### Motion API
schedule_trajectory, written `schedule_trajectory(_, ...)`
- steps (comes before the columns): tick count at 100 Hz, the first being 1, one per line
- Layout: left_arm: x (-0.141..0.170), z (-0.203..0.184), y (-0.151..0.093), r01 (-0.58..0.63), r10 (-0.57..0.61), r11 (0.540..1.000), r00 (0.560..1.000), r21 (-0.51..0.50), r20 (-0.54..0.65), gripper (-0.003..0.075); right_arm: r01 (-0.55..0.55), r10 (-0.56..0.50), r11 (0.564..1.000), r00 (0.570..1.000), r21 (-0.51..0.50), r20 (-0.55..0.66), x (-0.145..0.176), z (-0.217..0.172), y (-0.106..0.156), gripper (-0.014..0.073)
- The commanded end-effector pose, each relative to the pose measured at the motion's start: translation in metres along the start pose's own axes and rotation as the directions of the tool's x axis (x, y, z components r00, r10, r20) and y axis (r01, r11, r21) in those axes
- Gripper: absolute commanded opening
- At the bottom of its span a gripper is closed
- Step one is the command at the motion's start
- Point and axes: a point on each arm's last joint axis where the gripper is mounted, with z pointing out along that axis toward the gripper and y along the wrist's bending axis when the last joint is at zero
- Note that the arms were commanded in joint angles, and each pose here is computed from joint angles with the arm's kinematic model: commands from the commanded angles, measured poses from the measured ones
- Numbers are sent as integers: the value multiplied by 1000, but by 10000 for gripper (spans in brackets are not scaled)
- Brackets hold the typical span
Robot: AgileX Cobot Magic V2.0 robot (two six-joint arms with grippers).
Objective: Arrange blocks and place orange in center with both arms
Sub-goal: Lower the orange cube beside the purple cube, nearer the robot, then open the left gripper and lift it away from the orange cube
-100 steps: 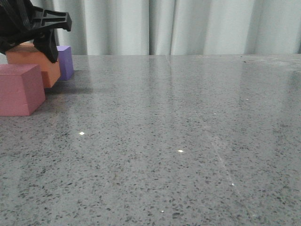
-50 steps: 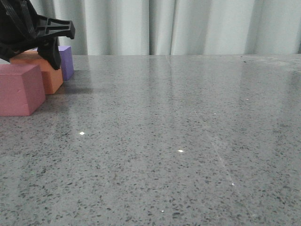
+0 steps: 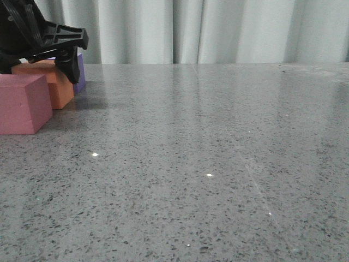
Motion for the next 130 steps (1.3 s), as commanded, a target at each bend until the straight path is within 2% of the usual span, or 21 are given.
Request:
schedule_trajectory(1, -19, -25, -1, 9, -14, 999, 994, 50, 111, 587, 24, -24, 1000, 996, 4, 90, -11, -6, -1, 645)
schedule_trajectory(27, -27, -53, 4, 23, -32, 998, 986, 57, 162, 587, 24, -24, 1000, 996, 4, 90, -11, -6, -1, 645)
schedule_trajectory(56, -36, -111, 19, 51, -56, 998, 973, 25, 224, 584, 24, -24, 1000, 996, 5, 89, -10, -6, -1, 645)
schedule_trajectory(80, -35, -172, 36, 56, -63, 998, 942, 31, 330, 508, 24, -24, 1000, 996, 5, 88, -10, -6, -1, 645)
schedule_trajectory(101, -7, -203, 56, 68, -63, 998, 935, -3, 348, 504, 23, -24, 1000, 997, 14, 68, -9, -6, -2, 645)
schedule_trajectory(130, 64, -211, 80, 79, -73, 997, 944, -7, 322, 504, 23, -24, 1000, 998, 17, 62, -8, -6, -3, 645)
